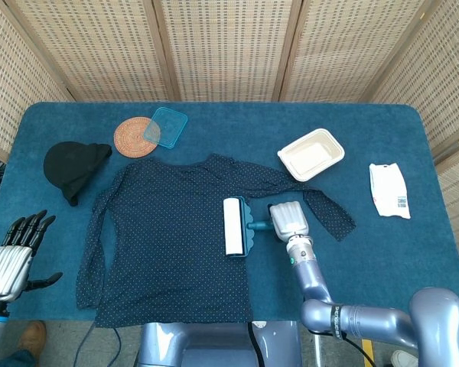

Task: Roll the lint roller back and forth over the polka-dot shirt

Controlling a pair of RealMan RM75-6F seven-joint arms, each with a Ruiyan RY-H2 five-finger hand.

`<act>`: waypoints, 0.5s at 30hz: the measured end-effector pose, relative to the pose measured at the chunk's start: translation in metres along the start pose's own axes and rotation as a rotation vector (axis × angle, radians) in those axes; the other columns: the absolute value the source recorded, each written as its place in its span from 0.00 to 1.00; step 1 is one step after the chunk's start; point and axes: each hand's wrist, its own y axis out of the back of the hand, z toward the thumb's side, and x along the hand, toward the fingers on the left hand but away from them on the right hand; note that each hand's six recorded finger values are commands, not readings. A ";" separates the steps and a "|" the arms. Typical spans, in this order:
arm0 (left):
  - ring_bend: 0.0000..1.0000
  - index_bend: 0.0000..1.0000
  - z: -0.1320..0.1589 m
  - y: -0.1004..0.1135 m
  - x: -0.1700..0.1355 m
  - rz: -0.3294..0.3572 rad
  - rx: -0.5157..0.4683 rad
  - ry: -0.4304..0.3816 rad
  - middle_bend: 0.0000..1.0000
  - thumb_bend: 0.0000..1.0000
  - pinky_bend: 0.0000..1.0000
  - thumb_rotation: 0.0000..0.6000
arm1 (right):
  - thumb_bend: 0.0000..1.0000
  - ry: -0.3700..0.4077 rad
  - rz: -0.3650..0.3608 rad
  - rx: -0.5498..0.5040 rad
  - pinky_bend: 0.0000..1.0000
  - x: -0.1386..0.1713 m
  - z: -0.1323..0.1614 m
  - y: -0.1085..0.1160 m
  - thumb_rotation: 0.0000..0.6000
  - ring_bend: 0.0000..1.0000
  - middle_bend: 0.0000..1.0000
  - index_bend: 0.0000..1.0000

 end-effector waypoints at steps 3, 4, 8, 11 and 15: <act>0.00 0.00 0.000 -0.001 0.001 -0.003 0.002 0.001 0.00 0.00 0.00 1.00 | 0.38 0.005 0.000 -0.007 1.00 -0.001 0.005 0.000 1.00 1.00 1.00 0.41; 0.00 0.00 0.000 -0.001 0.001 -0.003 0.002 0.001 0.00 0.00 0.00 1.00 | 0.38 0.005 0.001 -0.007 1.00 -0.002 0.006 -0.001 1.00 1.00 1.00 0.41; 0.00 0.00 0.000 -0.001 0.002 -0.002 0.002 0.005 0.00 0.00 0.00 1.00 | 0.39 0.001 0.005 0.002 1.00 -0.005 0.011 -0.003 1.00 1.00 1.00 0.42; 0.00 0.00 -0.001 -0.001 0.002 -0.002 0.000 0.008 0.00 0.00 0.00 1.00 | 0.40 0.000 0.010 0.011 1.00 -0.006 0.014 -0.005 1.00 1.00 1.00 0.42; 0.00 0.00 -0.003 -0.001 0.003 -0.003 -0.001 0.013 0.00 0.00 0.00 1.00 | 0.41 0.006 0.014 0.016 1.00 -0.008 0.021 -0.007 1.00 1.00 1.00 0.42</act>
